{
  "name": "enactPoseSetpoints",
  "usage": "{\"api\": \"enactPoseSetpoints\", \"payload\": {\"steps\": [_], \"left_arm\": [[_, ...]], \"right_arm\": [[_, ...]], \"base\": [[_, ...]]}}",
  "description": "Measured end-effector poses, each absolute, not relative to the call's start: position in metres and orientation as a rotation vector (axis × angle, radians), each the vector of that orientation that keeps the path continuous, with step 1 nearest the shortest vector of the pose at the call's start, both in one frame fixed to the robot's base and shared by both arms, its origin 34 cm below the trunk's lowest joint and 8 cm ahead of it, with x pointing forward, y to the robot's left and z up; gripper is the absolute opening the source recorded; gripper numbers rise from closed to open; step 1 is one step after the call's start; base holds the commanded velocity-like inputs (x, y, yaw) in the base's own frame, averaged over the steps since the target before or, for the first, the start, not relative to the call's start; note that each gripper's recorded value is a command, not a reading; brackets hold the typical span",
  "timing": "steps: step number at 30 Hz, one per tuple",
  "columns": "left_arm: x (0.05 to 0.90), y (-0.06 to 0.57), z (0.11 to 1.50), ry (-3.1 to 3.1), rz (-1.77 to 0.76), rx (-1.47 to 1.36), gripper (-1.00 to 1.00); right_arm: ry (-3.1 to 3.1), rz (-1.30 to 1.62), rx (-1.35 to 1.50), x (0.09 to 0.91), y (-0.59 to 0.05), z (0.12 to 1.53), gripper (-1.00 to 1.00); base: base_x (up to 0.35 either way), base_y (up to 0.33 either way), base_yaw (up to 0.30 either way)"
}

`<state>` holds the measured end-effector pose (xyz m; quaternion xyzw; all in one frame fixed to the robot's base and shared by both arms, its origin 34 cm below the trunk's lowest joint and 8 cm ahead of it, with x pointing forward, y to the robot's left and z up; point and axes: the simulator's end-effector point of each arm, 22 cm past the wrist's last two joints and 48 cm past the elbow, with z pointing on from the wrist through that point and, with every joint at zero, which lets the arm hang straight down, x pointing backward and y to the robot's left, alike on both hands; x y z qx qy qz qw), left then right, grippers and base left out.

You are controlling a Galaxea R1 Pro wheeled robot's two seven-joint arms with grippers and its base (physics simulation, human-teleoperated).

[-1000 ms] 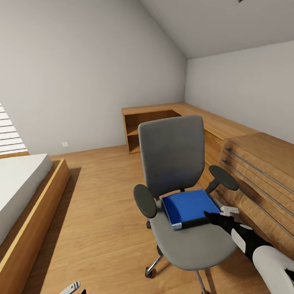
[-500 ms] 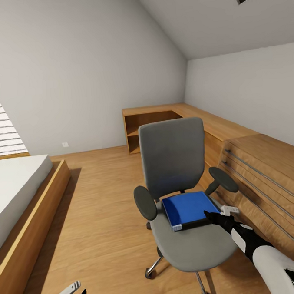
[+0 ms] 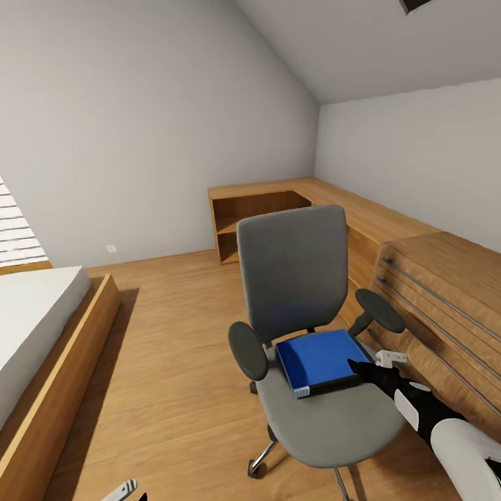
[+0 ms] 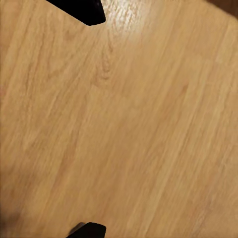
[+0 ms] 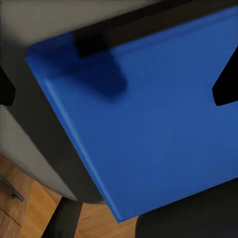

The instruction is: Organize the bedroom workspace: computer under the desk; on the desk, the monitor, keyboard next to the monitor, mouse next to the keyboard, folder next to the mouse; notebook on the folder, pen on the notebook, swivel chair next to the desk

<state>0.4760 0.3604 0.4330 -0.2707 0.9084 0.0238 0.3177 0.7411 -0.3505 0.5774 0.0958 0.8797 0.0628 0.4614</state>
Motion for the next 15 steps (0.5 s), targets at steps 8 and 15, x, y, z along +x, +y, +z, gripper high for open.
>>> {"api": "enactPoseSetpoints", "payload": {"steps": [8, 15], "left_arm": [[0.4761, 0.3604, 0.4331, 2.39, 0.062, -0.712, 1.0], [0.476, 0.3602, 0.4333, 2.39, 0.061, -0.712, 1.0]], "right_arm": [[2.166, 0.155, 0.236, 0.7407, -0.3502, 0.5769, 1.0], [2.168, 0.156, 0.236, 0.7403, -0.3498, 0.5768, 1.0]], "base": [[0.011, 0.0, 0.0], [0.25, 0.0, 0.0]]}}
